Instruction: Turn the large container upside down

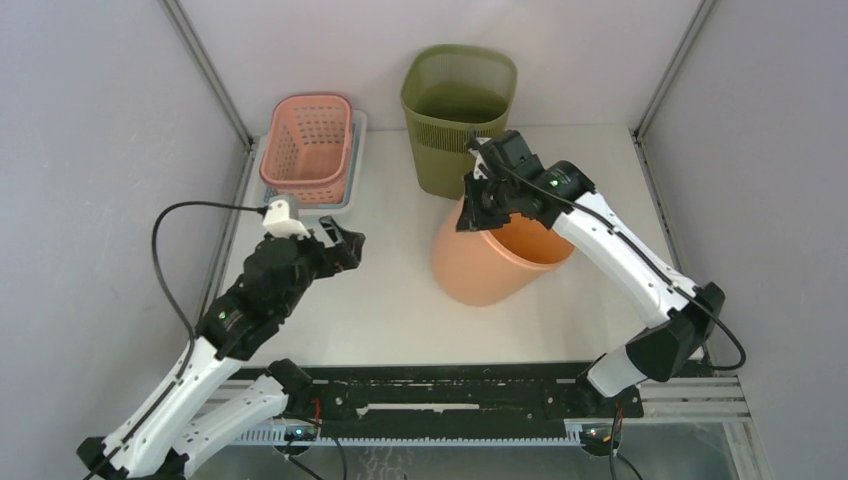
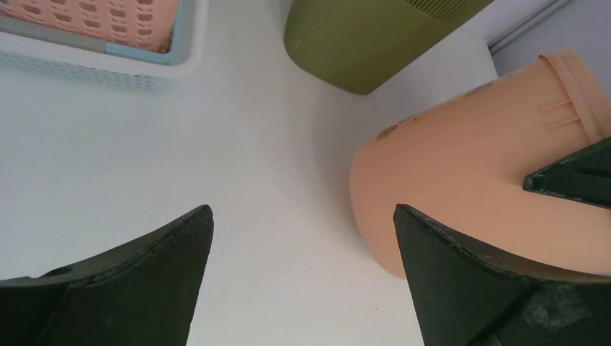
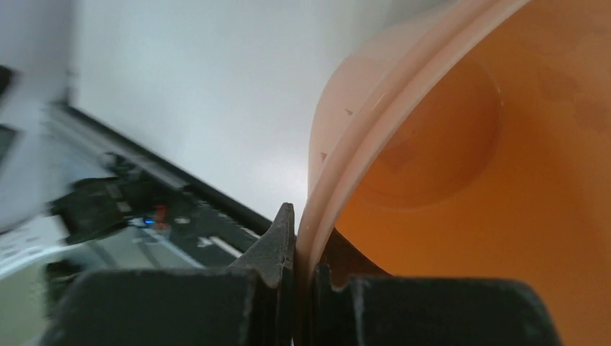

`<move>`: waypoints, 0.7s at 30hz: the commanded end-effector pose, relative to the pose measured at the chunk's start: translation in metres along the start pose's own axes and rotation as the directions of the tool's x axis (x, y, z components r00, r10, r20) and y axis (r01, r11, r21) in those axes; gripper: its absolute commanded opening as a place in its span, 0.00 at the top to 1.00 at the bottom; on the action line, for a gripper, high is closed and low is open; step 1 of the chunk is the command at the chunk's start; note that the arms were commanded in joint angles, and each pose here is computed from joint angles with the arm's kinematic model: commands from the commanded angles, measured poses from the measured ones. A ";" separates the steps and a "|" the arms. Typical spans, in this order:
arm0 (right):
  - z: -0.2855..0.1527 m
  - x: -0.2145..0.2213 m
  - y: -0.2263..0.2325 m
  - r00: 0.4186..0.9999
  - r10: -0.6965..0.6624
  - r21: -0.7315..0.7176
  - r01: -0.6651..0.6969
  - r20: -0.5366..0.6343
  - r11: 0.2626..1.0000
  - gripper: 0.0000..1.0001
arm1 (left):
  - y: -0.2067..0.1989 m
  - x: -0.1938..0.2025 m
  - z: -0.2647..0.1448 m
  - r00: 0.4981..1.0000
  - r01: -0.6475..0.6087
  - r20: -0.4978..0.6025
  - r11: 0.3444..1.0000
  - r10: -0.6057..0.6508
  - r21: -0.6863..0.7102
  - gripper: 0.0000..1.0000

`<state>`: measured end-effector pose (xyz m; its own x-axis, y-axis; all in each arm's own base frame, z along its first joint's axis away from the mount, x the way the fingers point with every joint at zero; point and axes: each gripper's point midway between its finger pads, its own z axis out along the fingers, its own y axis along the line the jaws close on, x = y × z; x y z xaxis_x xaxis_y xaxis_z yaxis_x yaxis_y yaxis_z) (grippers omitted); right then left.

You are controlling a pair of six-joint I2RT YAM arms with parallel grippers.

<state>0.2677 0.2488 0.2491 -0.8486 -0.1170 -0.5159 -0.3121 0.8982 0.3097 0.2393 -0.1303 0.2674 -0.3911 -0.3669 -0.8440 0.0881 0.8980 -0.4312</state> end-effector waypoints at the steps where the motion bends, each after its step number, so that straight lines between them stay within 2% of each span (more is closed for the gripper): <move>1: -0.049 -0.041 0.060 0.979 0.111 -0.391 -0.037 0.169 0.920 1.00 | 0.011 -0.010 -0.016 1.000 0.006 0.028 0.999 -0.005 -0.036 0.00; 6: -0.051 -0.044 0.058 0.945 0.268 -0.593 -0.109 0.187 0.798 1.00 | 0.019 -0.011 -0.023 0.999 0.003 0.037 0.998 -0.001 -0.055 0.00; 7: -0.040 -0.036 0.053 0.940 0.297 -0.614 -0.135 0.169 0.777 1.00 | 0.019 -0.010 -0.022 0.999 0.003 0.036 0.998 -0.001 -0.055 0.00; 11: -0.037 -0.034 0.060 0.912 0.384 -0.777 -0.138 0.142 0.614 1.00 | 0.016 -0.004 -0.016 1.000 0.000 0.016 0.999 0.001 -0.046 0.00; 13: -0.035 -0.034 0.067 0.915 0.384 -0.817 -0.129 0.120 0.562 1.00 | 0.016 -0.002 -0.013 1.000 -0.004 0.007 0.999 0.004 -0.052 0.00; 18: -0.005 -0.027 0.058 0.910 0.407 -0.804 -0.189 0.072 0.564 1.00 | 0.019 0.001 -0.011 1.000 -0.008 0.005 0.998 0.009 -0.066 0.00; 21: 0.012 -0.020 0.051 0.904 0.427 -0.812 -0.228 0.029 0.537 1.00 | 0.020 0.003 -0.010 1.000 -0.008 0.003 0.998 0.008 -0.068 0.00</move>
<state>0.2722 0.2974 0.2549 -0.8917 0.2830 -0.3531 -0.2787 0.2713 0.9213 0.2280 -0.1122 0.2570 -0.4069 -0.3429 -0.8467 0.0364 0.9201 -0.3900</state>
